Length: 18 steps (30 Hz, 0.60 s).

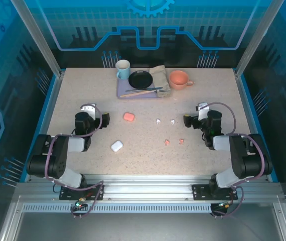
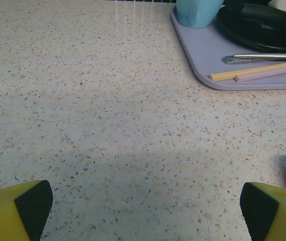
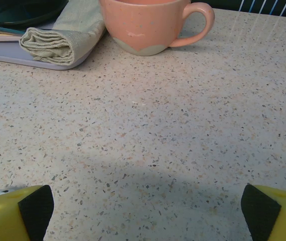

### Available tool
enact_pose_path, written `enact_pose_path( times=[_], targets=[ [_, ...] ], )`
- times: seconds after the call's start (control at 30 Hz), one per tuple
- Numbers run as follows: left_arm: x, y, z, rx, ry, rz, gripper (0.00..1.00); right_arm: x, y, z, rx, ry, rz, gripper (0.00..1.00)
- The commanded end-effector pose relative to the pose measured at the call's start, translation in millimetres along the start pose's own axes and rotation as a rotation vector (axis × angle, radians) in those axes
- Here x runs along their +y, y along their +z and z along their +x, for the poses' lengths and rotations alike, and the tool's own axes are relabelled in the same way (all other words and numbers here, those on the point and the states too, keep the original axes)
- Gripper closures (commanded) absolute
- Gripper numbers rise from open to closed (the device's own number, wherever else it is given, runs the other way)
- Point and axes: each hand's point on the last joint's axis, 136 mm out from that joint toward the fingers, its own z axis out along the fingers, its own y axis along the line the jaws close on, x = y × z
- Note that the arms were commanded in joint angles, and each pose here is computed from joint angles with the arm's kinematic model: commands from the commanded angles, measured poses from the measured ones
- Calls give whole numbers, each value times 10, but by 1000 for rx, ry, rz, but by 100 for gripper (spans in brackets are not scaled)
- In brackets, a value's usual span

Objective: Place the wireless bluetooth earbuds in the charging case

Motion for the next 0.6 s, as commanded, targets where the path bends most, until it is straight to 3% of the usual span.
enact_pose_path(
  times=[0.0,0.57],
  targets=[
    [-5,24,-115,-24,-10,-5,1,-39,-17,-164,-51,-12,4,0],
    [23,33,-120,-17,-27,-4,1,-86,-10,-164,-45,4,25,0]
  ],
)
